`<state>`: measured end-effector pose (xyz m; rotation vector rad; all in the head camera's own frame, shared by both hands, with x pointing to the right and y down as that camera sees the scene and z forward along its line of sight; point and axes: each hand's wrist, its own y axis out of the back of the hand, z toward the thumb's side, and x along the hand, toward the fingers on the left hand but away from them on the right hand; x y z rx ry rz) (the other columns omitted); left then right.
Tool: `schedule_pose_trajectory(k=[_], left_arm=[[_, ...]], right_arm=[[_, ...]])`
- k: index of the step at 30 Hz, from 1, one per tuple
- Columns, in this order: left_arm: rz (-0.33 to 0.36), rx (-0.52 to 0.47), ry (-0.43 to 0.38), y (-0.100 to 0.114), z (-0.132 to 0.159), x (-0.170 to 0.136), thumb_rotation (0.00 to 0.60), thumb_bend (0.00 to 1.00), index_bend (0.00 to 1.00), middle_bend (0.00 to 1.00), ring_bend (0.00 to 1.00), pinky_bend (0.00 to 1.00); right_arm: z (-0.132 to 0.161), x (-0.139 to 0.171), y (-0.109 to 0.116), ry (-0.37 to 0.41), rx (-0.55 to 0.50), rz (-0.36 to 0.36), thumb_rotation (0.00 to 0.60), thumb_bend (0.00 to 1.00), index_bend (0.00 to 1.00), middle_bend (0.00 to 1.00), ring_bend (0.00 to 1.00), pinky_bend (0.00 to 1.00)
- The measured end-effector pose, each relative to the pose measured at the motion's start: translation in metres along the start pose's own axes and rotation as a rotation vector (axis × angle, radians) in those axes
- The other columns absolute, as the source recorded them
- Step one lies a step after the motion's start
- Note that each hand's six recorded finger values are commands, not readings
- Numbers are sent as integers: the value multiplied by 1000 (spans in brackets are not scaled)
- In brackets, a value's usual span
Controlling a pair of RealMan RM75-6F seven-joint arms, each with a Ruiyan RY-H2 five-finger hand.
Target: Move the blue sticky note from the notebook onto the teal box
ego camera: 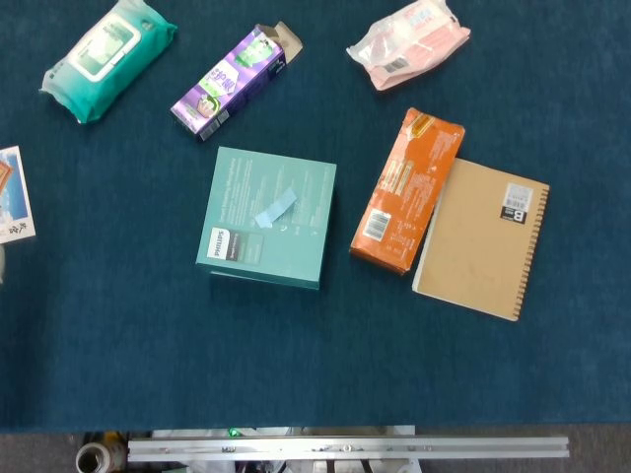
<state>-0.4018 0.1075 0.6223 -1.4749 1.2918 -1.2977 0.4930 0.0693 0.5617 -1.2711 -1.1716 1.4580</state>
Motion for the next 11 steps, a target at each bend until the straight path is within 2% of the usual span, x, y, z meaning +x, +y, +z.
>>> schedule_pose_trajectory(k=[11], left_arm=[[36, -10, 13, 5, -1, -13, 600, 408, 143, 346, 299, 351]], right_arm=[[2, 6, -10, 16, -2, 45, 600, 174, 380, 500, 423, 676]])
